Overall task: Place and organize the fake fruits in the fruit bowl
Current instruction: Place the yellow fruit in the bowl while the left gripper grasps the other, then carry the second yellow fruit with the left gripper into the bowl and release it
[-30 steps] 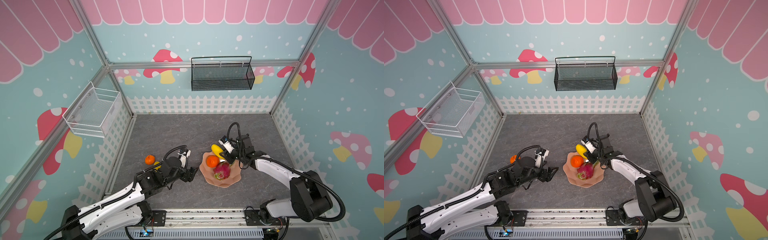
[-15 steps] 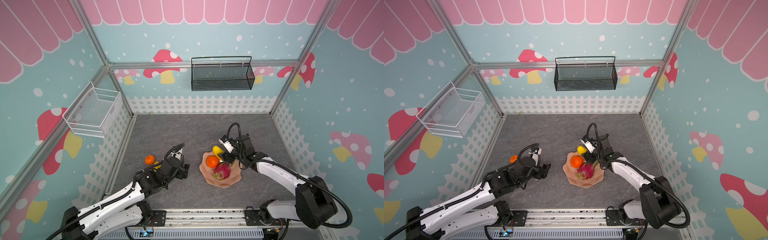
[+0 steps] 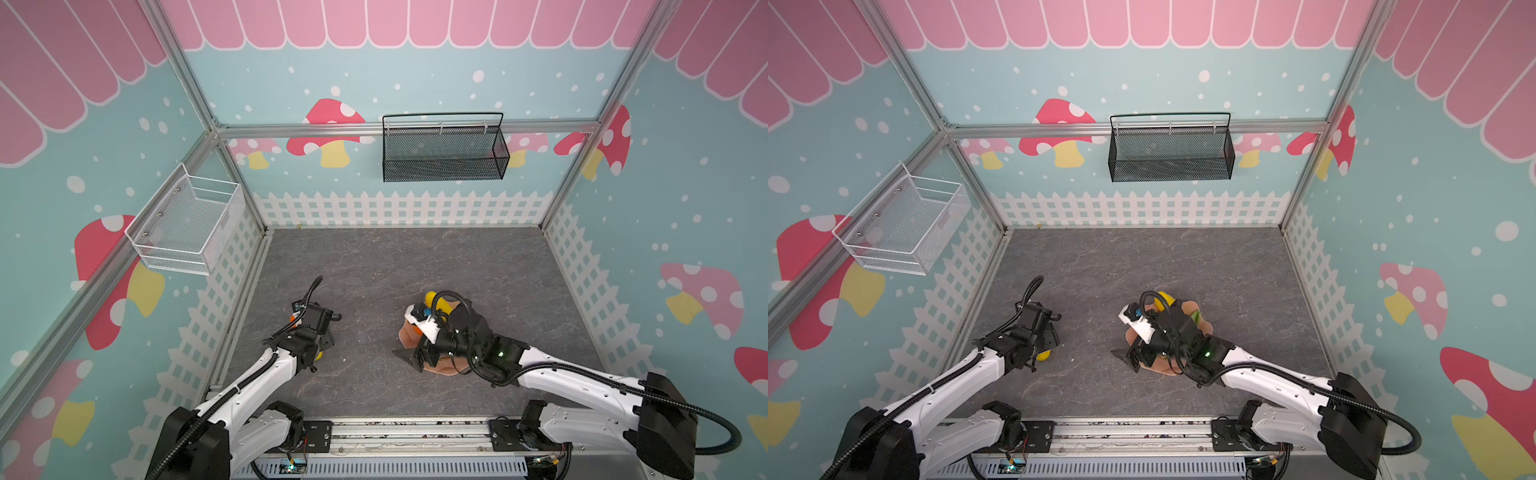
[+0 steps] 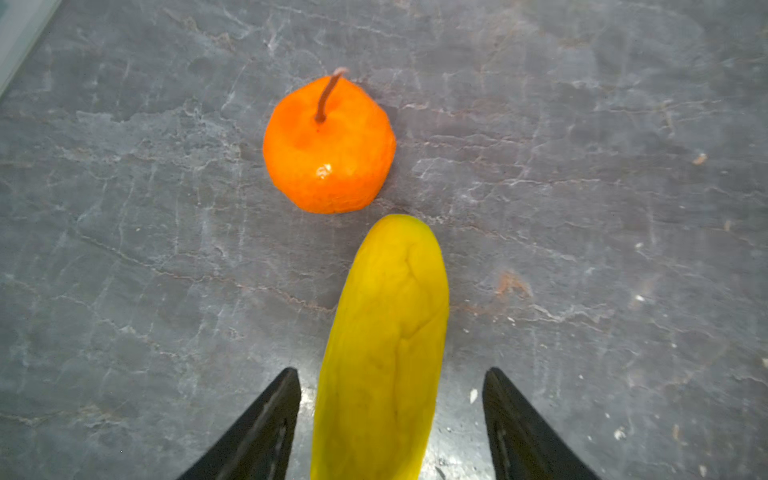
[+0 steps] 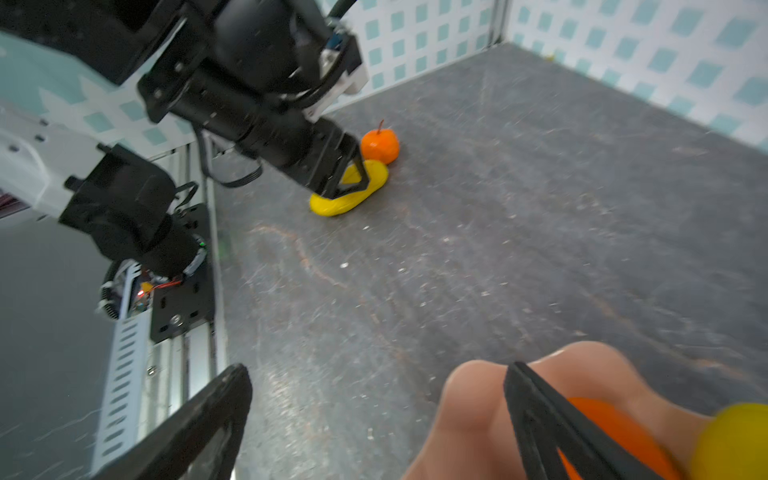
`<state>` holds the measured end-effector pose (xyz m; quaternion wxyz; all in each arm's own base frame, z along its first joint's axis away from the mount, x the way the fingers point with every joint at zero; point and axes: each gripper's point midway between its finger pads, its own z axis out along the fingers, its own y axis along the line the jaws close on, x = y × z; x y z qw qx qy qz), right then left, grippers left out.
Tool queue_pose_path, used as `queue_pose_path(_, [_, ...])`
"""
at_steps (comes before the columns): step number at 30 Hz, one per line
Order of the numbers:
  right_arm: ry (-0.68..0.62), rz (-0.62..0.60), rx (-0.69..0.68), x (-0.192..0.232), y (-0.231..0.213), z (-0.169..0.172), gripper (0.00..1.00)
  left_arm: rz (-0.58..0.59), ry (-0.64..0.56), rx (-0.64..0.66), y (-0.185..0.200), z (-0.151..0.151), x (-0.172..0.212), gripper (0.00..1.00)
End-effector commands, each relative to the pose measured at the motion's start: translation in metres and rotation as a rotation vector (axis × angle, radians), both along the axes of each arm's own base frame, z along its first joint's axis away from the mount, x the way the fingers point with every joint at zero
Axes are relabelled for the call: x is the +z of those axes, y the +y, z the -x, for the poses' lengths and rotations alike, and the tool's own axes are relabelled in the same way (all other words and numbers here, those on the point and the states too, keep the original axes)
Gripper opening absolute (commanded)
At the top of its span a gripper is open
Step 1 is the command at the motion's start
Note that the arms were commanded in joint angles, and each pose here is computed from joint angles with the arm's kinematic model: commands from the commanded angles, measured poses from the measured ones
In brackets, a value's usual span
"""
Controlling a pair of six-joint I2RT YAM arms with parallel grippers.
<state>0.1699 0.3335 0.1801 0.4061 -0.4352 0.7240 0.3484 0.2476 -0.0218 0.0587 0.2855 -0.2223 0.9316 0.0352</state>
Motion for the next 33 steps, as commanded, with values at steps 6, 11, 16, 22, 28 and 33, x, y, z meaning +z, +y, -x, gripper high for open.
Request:
queue_pose_path(6, [0.032,-0.08,-0.049,0.007,0.007,0.009,0.98,0.119,0.064,0.051,-0.01,-0.002,-0.022,0.67])
queue_pose_path(11, [0.054,-0.06,-0.214,0.003,-0.021,-0.006,0.98,0.172,0.011,0.003,-0.024,-0.011,-0.017,0.53])
queue_pose_path(16, [0.105,-0.091,-0.341,0.002,-0.055,-0.008,0.98,0.14,-0.116,-0.143,-0.058,-0.014,0.025,0.47])
queue_pose_path(22, [0.217,-0.063,-0.492,-0.019,-0.094,-0.009,0.98,0.236,-0.296,-0.529,-0.141,-0.001,0.094,0.46])
queue_pose_path(28, [0.263,-0.11,-0.559,-0.027,-0.113,-0.008,0.98,0.46,-0.296,-0.923,-0.225,0.028,0.125,0.47])
queue_pose_path(33, [0.261,-0.131,-0.546,-0.02,-0.113,-0.006,0.98,0.424,-0.278,-1.147,-0.276,0.048,0.121,0.48])
